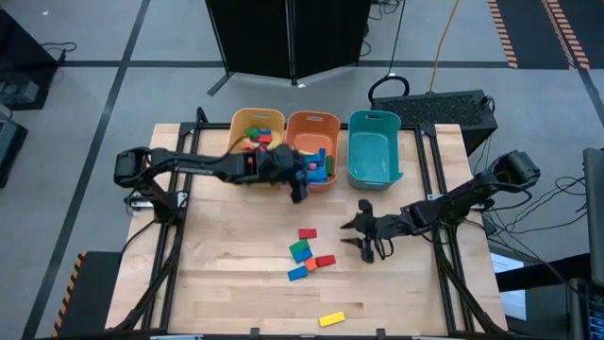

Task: Sort blocks by size
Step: Put the yellow rectangle block into the orange bin

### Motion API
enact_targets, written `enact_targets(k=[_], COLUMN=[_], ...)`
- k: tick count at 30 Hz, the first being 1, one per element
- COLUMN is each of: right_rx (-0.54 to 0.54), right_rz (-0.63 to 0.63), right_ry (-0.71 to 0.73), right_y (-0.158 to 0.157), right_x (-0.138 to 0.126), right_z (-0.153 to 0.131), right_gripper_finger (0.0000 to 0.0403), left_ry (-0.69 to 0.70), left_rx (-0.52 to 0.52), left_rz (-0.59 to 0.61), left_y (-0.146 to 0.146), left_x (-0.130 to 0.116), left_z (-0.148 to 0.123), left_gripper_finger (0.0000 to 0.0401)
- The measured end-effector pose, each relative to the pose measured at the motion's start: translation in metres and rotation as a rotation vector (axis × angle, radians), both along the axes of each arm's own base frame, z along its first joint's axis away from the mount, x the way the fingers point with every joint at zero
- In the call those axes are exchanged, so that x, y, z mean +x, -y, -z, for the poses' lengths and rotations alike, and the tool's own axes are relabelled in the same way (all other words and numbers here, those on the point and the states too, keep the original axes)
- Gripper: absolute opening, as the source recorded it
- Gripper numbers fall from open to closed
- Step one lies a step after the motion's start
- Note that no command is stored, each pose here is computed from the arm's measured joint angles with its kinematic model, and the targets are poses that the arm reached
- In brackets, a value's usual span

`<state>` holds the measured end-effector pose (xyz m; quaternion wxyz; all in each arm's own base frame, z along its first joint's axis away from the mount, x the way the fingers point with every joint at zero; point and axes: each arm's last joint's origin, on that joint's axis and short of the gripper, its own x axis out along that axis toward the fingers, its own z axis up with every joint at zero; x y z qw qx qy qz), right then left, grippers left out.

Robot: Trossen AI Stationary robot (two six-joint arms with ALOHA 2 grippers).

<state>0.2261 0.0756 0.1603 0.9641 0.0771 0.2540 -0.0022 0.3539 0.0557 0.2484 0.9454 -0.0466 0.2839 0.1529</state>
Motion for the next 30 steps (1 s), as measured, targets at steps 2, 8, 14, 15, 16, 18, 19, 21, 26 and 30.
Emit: enact_targets(k=[2, 8, 14, 15, 16, 18, 19, 21, 26, 30], right_rx=[0.041, 0.068, 0.068, 0.063, 0.058, 0.034, 0.022, -0.013, -0.08, -0.098], right_rz=[-0.059, -0.156, -0.203, -0.211, -0.223, -0.252, -0.268, -0.305, -0.381, -0.414], right_ry=[0.014, 0.048, 0.025, 0.017, 0.014, 0.003, -0.003, -0.023, -0.036, -0.045], right_y=[-0.006, -0.028, -0.05, -0.055, -0.061, -0.072, -0.077, -0.089, -0.113, -0.124], right_x=[-0.001, -0.005, 0.006, 0.01, 0.015, 0.022, 0.027, 0.033, 0.044, 0.046], right_z=[-0.002, -0.002, 0.012, 0.014, 0.016, 0.019, 0.022, 0.027, 0.037, 0.041], right_gripper_finger=[0.0174, 0.0174, 0.0174, 0.0173, 0.0174, 0.0173, 0.0173, 0.0173, 0.0174, 0.0174], left_ry=[-0.017, -0.03, -0.038, -0.039, -0.04, -0.042, -0.04, -0.036, -0.026, -0.018], left_rx=[0.012, 0.055, 0.058, 0.046, 0.034, 0.016, 0.011, 0.02, 0.032, 0.037], left_rz=[0.033, 0.038, 0.112, 0.115, 0.117, 0.115, 0.111, 0.115, 0.104, 0.082], left_y=[0.019, 0.069, 0.107, 0.111, 0.115, 0.123, 0.126, 0.134, 0.15, 0.161], left_x=[0.002, 0.001, -0.004, -0.005, -0.006, -0.008, -0.009, -0.01, -0.015, -0.02], left_z=[0.001, 0.002, 0.003, 0.004, 0.004, 0.005, 0.005, 0.005, 0.005, 0.008], left_gripper_finger=[0.024, 0.024, 0.024, 0.024, 0.024, 0.024, 0.024, 0.024, 0.024, 0.024])
